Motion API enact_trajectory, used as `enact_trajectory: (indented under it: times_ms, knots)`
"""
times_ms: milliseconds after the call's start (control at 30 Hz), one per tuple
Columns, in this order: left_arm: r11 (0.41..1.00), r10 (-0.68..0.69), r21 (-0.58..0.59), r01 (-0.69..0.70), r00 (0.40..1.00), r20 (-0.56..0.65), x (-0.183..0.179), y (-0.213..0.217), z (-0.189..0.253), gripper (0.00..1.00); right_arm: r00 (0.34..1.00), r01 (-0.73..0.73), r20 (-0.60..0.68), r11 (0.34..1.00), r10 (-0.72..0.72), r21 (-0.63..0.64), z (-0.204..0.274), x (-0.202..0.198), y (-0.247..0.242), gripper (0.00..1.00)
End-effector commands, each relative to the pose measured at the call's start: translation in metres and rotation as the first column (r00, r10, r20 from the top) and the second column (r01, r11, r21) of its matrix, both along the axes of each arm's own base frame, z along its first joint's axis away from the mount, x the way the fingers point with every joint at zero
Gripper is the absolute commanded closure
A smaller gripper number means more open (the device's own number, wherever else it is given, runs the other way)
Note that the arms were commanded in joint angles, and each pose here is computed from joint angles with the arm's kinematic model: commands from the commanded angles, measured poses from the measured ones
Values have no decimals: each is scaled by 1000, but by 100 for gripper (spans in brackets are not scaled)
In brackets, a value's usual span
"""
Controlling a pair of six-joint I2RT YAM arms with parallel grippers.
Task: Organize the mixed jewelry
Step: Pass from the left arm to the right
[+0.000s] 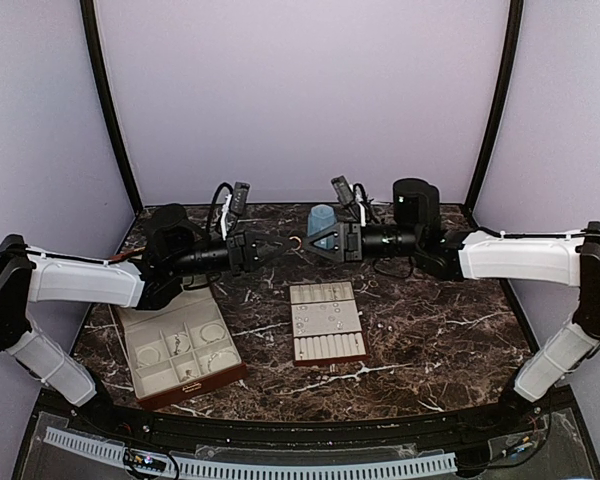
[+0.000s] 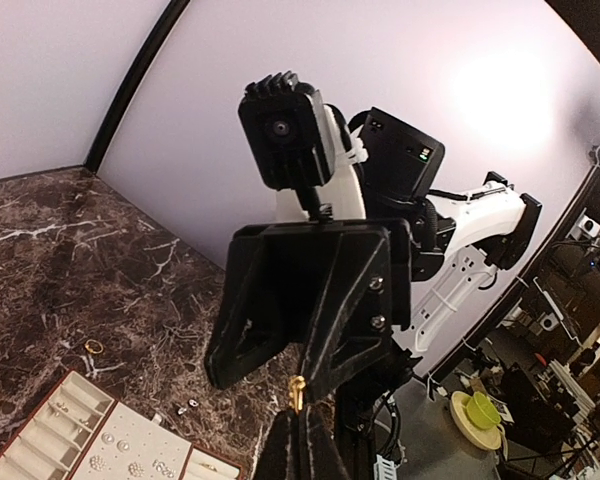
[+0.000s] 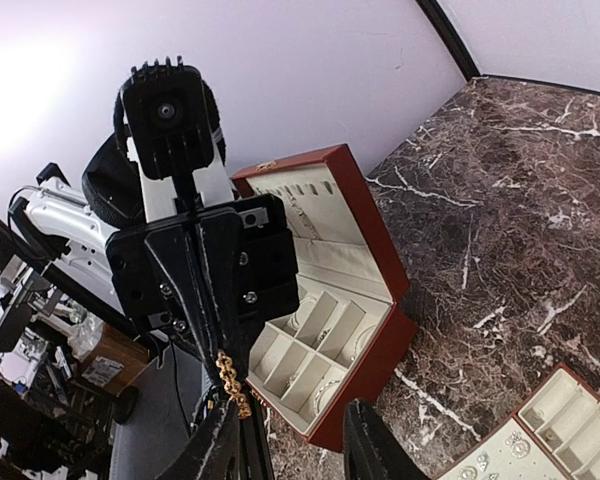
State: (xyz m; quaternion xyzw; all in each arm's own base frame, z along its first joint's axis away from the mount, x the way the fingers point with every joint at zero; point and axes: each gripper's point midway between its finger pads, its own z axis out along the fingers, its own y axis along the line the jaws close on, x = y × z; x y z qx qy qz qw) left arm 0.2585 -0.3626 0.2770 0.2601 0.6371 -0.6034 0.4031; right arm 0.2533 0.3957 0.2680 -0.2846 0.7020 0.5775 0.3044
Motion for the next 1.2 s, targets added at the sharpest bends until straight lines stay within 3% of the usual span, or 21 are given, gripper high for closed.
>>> enact_trajectory:
  times_ms: [0, 733, 1067, 1133, 1167]
  knots:
    - [997, -60, -42, 63, 995, 75, -14, 1, 17, 100, 997, -58, 46, 997, 55, 60, 26, -6, 9, 68]
    - [999, -39, -31, 41, 997, 72, -10, 2, 17, 100, 992, -120, 48, 990, 116, 80, 33, -16, 18, 97]
    - [1000, -17, -10, 18, 997, 75, -7, 2, 14, 100, 994, -99, 50, 992, 96, 80, 33, -14, 16, 100]
    - [1000, -6, -5, 6, 997, 81, -5, 3, 15, 90, 996, -70, 50, 995, 67, 72, 33, -11, 14, 100]
    - [1000, -3, 6, 3, 997, 78, -5, 3, 13, 74, 998, -49, 53, 997, 46, 60, 31, -8, 13, 100]
